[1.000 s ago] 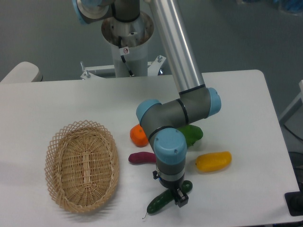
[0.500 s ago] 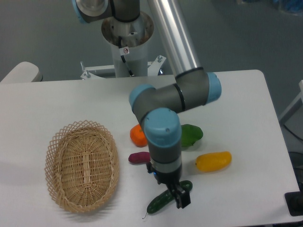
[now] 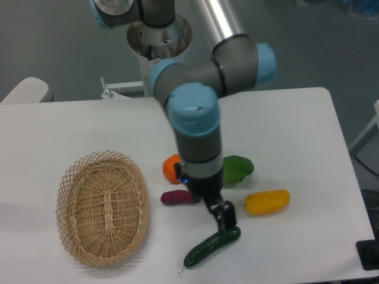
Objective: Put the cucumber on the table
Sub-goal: 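Open the gripper and lift it up away from the cucumber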
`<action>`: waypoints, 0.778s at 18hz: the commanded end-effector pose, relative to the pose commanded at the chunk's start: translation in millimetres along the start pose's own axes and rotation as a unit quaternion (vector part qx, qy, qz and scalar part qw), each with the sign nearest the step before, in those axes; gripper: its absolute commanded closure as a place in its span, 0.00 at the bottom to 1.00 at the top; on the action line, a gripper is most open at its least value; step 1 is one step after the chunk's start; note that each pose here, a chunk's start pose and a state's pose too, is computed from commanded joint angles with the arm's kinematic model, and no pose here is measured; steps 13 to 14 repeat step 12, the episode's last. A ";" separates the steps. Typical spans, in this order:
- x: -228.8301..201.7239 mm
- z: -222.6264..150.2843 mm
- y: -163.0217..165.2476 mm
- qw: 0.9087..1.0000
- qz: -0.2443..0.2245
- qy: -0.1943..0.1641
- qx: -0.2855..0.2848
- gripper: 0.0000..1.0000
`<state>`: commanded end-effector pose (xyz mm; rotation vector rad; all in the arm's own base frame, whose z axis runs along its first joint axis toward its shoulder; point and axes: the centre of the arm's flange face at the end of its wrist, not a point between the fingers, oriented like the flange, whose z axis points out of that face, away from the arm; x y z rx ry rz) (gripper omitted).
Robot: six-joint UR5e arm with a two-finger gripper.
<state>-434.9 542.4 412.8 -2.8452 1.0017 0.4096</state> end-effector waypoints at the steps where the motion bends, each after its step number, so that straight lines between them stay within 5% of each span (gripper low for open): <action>1: -1.4 -2.7 8.7 1.000 0.013 -0.002 -0.003 0.00; 8: -1.6 1.0 73.1 0.994 0.108 0.021 -0.013 0.00; 14: -0.4 -3.7 74.7 0.994 0.109 0.017 -0.013 0.00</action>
